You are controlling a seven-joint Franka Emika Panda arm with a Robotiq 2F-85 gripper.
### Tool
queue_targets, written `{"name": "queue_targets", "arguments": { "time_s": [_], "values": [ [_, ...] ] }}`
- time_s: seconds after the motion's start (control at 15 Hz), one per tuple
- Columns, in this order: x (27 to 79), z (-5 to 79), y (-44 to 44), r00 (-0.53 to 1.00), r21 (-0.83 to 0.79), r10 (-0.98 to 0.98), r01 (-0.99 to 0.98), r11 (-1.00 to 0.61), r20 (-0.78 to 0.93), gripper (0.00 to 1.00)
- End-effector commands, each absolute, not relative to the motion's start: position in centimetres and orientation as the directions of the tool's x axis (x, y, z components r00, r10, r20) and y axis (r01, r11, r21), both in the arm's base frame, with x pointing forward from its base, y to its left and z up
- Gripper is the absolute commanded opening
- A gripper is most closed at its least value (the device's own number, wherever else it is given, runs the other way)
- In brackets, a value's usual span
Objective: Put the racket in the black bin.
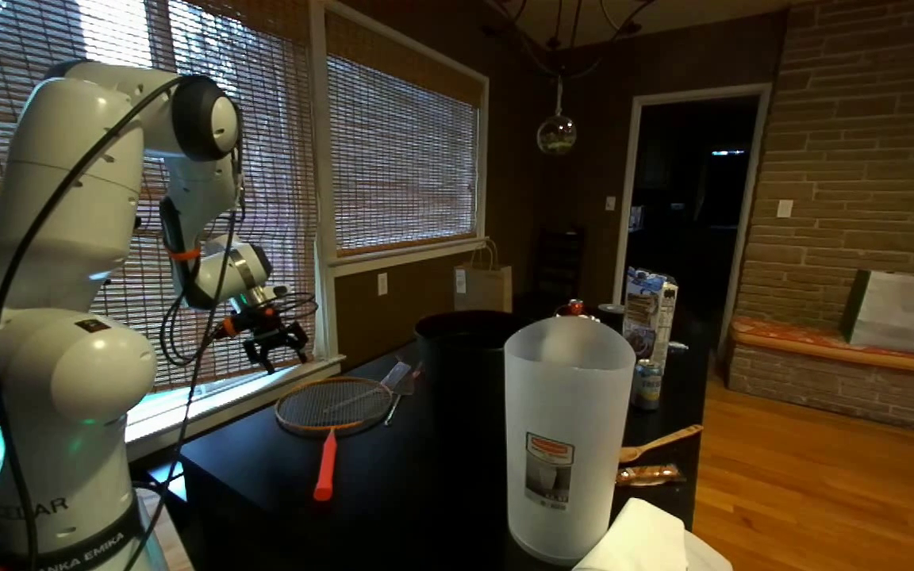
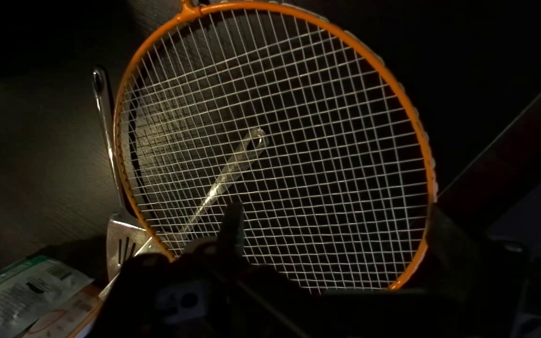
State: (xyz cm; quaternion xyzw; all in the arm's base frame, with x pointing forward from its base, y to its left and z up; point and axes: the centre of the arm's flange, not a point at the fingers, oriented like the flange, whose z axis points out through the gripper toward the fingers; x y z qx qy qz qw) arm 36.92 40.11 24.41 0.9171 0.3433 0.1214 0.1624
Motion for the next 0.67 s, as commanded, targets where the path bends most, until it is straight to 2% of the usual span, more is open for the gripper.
{"name": "queue_targets", "arguments": {
  "time_s": [0.0,0.6],
  "values": [
    [37.6,23.7,40.8,0.739,0.381,0.659,0.574,-0.725,0.141,1.00],
    [42.6,20.6,43.8,0.773,0.414,0.619,0.523,-0.745,0.138,1.00]
  ]
}}
